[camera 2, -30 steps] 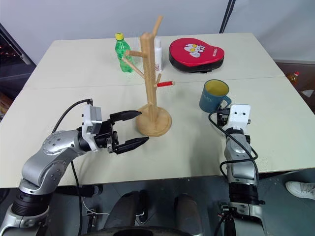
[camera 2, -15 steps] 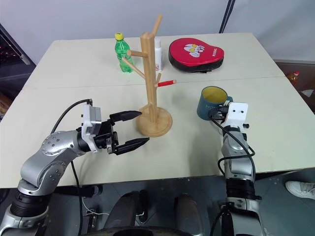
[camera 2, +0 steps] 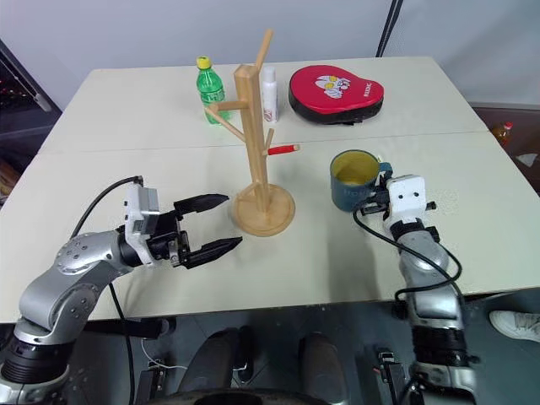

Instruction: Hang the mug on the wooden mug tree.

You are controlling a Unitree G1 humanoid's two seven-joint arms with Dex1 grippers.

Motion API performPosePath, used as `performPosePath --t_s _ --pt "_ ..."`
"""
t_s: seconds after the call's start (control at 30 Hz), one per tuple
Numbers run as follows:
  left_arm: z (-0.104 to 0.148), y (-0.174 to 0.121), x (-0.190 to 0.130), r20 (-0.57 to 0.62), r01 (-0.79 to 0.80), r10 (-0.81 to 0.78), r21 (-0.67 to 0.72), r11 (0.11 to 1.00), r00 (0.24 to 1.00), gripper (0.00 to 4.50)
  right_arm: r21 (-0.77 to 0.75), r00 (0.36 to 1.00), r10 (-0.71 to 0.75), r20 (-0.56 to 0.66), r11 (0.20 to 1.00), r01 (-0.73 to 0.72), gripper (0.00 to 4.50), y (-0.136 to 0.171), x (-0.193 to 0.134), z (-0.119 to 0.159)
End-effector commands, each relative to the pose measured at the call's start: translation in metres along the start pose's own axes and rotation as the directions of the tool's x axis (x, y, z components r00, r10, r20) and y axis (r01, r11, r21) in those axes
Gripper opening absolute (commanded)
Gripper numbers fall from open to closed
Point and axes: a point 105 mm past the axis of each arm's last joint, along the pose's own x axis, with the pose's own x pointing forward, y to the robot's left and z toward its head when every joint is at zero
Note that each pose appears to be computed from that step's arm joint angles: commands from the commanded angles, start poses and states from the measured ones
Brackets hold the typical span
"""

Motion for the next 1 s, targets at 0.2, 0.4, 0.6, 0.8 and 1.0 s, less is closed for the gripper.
performPosePath --t_s 0.2,0.4,0.6,0.8,1.0 --pt "0.010 0.014 -0.019 0.016 -0.046 0.046 -0.006 0.999 0.999 4.50 -0.250 0.848 0.479 0.225 0.870 -0.425 0.03 0.041 -0.003 0.093" --pt "0.017 0.016 -0.023 0.035 -0.055 0.055 -0.010 0.998 0.998 4.50 -0.340 0.788 0.565 0.246 0.811 -0.475 0.03 0.049 0.006 0.118" --pt "0.019 0.015 -0.023 0.041 -0.056 0.056 -0.007 0.998 0.998 4.50 -0.367 0.769 0.589 0.250 0.792 -0.488 0.03 0.051 0.012 0.126" --pt "0.021 0.015 -0.023 0.046 -0.053 0.053 -0.001 0.999 0.998 4.50 -0.370 0.756 0.603 0.254 0.783 -0.500 0.03 0.050 0.019 0.133" --pt "0.020 0.013 -0.021 0.048 -0.049 0.049 0.001 0.999 0.998 4.50 -0.380 0.738 0.628 0.247 0.763 -0.523 0.03 0.052 0.022 0.138"
